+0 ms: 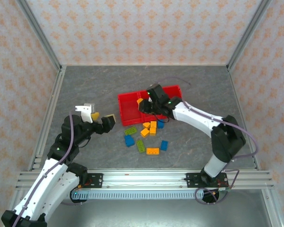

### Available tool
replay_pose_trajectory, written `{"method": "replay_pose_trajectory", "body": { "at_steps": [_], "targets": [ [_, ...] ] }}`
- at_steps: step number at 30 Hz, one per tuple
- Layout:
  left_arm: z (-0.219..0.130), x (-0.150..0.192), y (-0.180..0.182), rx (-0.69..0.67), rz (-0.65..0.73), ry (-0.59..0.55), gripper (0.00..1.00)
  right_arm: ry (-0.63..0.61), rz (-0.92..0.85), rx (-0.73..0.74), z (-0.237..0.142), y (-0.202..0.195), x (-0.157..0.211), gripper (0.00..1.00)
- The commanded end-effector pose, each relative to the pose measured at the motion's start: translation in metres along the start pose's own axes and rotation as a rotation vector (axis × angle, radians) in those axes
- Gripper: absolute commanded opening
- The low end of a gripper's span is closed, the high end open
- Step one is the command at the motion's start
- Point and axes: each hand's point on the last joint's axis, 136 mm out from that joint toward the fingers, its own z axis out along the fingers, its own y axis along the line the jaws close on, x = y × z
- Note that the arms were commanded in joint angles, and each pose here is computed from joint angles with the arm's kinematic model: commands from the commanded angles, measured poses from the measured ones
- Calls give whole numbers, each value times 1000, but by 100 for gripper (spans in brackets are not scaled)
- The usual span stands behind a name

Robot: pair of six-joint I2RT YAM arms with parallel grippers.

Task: Sort the legos into containers by color
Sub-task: Place the lego in the container.

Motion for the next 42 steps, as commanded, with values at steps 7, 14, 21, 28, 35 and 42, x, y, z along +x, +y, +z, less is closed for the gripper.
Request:
{"method": "replay_pose_trajectory", "body": {
  "at_steps": [7, 14, 21, 28, 35, 42],
  "targets": [
    [-6, 1, -6, 37, 44, -31, 99, 39, -4, -103, 50, 44, -6, 27],
    [-4, 4, -8, 53, 43, -16, 99, 63, 2, -69, 76, 42, -7, 36],
    [-4, 5, -11, 65, 44, -8, 99, 53, -6, -36, 74, 44, -5, 62],
    [0, 8, -9, 57, 37, 11, 99, -4, -53, 15, 43, 62, -11, 73],
    [6, 13, -3, 28, 19, 33, 99, -133, -44, 121, -24, 44, -24, 83],
    [11, 20, -4, 41, 16, 73, 99, -161, 46, 277, -74, -19, 18, 100]
  ]
}}
